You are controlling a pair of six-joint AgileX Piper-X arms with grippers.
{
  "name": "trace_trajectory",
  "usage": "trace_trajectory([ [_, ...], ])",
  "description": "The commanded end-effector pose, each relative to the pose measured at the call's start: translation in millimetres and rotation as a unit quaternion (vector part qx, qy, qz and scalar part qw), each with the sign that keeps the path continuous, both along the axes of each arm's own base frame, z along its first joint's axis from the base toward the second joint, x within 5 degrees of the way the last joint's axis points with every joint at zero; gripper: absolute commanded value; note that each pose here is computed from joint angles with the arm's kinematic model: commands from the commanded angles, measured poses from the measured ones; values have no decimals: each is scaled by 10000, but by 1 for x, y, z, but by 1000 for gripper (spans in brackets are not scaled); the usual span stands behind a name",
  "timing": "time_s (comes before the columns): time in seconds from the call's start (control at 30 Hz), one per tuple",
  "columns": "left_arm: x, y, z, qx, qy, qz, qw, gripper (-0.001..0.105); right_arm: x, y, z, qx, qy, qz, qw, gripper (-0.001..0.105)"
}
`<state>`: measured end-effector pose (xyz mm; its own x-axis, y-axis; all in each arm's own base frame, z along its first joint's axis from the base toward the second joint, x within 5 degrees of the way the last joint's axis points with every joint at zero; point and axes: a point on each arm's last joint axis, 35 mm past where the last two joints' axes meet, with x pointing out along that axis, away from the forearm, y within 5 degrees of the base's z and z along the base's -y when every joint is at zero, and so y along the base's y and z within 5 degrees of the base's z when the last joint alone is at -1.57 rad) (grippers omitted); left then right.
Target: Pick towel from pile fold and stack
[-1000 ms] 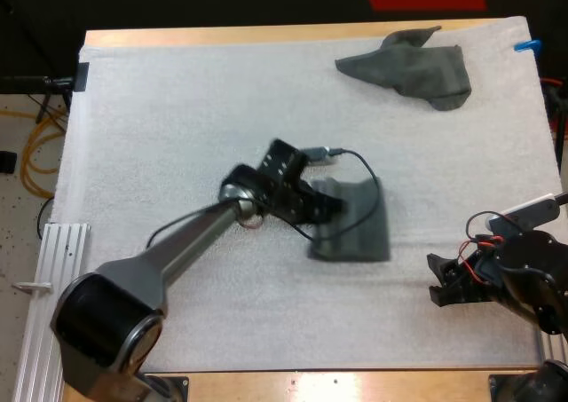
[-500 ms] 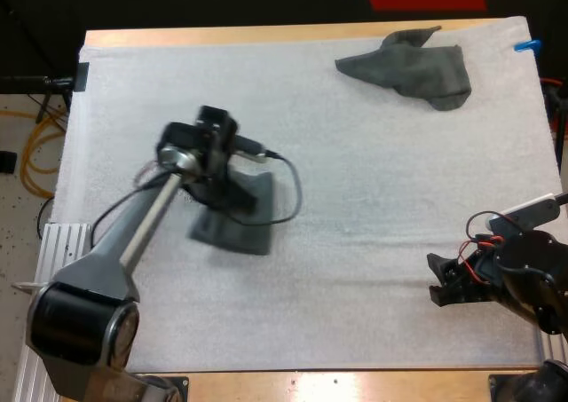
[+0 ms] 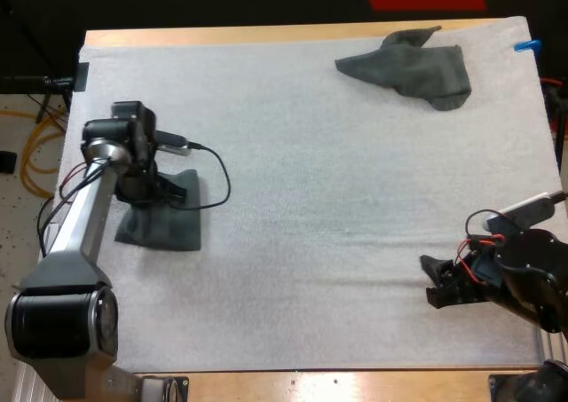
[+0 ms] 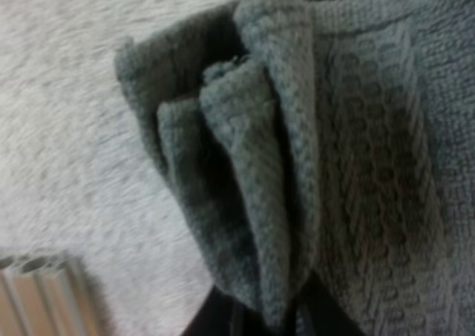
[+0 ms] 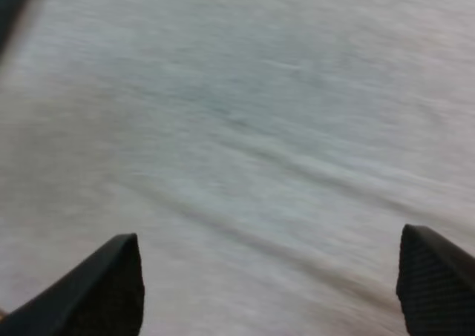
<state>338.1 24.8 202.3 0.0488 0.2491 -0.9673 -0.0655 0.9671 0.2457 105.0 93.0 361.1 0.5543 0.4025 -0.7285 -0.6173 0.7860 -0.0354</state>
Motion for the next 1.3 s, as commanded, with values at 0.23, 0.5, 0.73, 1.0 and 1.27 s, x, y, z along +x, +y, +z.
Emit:
trace_trajectory([
  [0.23, -2, 16, 5, 109, 55, -73, 9999, 0, 3, 8, 13, 645, -305, 356, 9968, 69],
  [0.5, -1, 17, 6, 301, 123, -444, 9985, 21, 2, 9, 13, 800, -168, 552, 9951, 69],
  [0.73, -3, 22, 16, 1141, 105, -360, 9928, 48, 2, 9, 13, 817, -153, 567, 9949, 69],
  [1.0, -25, 17, 61, 372, -575, -65, 9976, 48, 2, 9, 13, 817, -153, 567, 9949, 69],
  [1.27, -40, 28, 59, -1184, -685, 380, 9899, 48, 2, 9, 13, 817, -153, 567, 9949, 69],
])
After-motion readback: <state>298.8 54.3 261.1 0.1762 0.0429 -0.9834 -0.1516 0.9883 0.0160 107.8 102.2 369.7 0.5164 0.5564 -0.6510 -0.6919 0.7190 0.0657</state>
